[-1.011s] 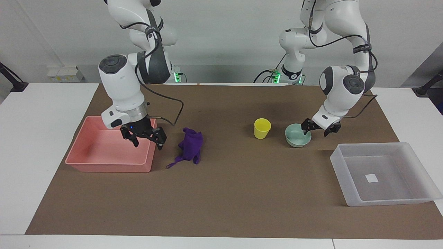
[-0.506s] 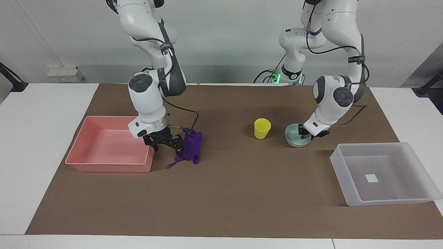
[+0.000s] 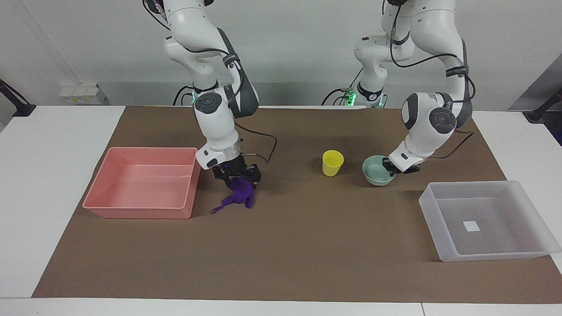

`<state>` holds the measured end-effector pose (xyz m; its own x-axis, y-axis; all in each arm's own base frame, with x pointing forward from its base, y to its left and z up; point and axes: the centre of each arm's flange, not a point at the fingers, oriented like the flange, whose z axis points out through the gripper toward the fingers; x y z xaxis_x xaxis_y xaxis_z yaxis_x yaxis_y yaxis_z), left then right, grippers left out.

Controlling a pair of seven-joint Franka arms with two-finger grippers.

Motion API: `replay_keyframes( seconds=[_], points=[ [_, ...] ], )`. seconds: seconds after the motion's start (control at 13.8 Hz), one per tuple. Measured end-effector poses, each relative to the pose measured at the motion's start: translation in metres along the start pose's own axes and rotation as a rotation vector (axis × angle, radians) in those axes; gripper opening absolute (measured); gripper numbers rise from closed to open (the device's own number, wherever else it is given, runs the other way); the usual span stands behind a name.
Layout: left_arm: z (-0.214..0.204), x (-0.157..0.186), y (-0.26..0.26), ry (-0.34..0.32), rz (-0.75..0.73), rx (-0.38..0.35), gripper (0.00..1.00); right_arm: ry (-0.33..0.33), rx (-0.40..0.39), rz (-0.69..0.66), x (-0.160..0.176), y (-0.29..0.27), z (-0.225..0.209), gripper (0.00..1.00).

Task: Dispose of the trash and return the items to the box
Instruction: 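Lift the green bowl with the left gripper while the right gripper grasps the glove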

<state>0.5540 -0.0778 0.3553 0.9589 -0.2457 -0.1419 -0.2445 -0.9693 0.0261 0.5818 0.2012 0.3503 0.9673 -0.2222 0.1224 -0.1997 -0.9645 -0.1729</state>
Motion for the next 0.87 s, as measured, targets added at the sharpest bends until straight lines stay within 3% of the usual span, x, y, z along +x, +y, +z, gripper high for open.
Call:
replay_keyframes(
  seconds=[0.14, 0.22, 0.43, 0.72, 0.87],
  points=[
    [-0.053, 0.004, -0.007, -0.004, -0.010, 0.000, 0.03, 0.003, 0.000, -0.003, -0.008, 0.002, 0.011, 1.00],
    [-0.086, 0.005, -0.015, 0.009, -0.019, 0.002, 0.03, 0.011, 0.004, -0.009, -0.015, 0.002, 0.017, 0.93],
    [-0.157, 0.004, -0.054, 0.103, -0.044, 0.012, 0.03, 0.014, 0.009, -0.028, -0.030, -0.006, 0.027, 0.52],
    [-0.162, 0.011, -0.105, 0.129, -0.114, 0.004, 0.03, 0.030, 0.018, -0.018, -0.027, -0.008, 0.016, 0.09],
    [-0.160, 0.019, -0.150, 0.148, -0.143, -0.003, 0.03, 0.061, 0.032, 0.014, -0.021, -0.006, -0.012, 0.05]
  ],
)
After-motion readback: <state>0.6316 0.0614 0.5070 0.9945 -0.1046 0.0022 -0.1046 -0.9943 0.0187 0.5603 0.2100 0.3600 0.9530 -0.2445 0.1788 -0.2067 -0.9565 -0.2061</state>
